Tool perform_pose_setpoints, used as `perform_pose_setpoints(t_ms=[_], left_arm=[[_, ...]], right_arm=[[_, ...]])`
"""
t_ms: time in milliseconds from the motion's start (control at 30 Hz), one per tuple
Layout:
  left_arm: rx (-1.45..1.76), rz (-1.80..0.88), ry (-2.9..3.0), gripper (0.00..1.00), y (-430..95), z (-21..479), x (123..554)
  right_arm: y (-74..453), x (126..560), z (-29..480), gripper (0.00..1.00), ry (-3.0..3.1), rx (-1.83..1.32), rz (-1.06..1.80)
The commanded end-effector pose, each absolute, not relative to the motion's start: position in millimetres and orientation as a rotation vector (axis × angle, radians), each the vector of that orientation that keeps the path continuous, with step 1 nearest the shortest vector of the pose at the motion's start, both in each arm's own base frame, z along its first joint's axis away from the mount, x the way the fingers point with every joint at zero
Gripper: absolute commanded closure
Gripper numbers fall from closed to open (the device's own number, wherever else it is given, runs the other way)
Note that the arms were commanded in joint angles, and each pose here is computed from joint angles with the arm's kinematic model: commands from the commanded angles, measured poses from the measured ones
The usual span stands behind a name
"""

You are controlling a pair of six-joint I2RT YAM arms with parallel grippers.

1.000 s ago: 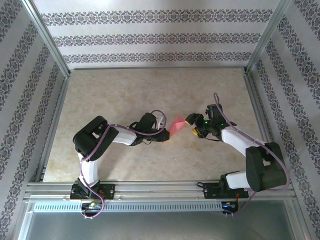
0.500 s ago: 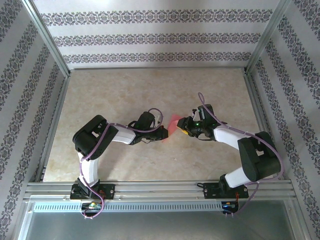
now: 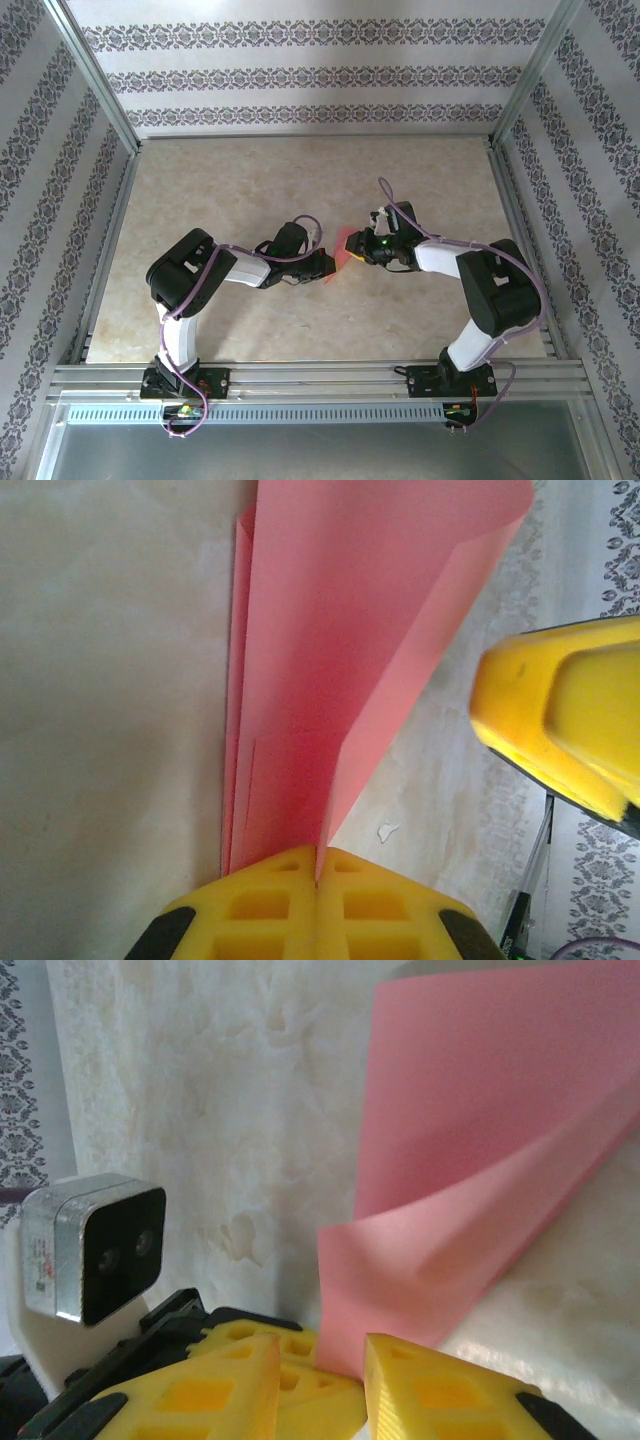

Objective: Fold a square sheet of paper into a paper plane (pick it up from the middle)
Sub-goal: Fold the wing for the fifth time at the center of the table.

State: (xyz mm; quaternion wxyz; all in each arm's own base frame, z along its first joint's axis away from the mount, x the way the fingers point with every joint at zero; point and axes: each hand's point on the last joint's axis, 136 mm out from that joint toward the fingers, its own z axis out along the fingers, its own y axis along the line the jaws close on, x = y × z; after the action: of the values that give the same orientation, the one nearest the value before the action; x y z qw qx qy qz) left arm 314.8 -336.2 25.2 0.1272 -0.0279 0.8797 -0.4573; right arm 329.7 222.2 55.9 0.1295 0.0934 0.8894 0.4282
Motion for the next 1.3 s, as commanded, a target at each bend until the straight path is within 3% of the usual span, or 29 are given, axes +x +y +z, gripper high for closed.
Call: perform_pose_setpoints(t_ms=[0,233,533,1267], left_arm=[[-0.186,-1.273,2.621,0.95,-321.0,0.7,315.6],[-0.191,-1.275,2.620,0.93,-320.1,-0.2,316.2],[-0.196,-1.273,2.629,0.84,-318.4,-3.8,314.2],[-0.234,-1.196,2.716,0.90,-309.6,-23.4,306.8]], right_arm=[[235.9,333.7,60.3,0.71,2.567,0.171,1.297],[244.6,335.3,49.5,0.71,2.593,0.154,1.326],[246.6,334.2,41.6,0.72,2.614,0.158,1.332],[242.7,320.3,50.1,0.72,2.610,0.142,1.342]])
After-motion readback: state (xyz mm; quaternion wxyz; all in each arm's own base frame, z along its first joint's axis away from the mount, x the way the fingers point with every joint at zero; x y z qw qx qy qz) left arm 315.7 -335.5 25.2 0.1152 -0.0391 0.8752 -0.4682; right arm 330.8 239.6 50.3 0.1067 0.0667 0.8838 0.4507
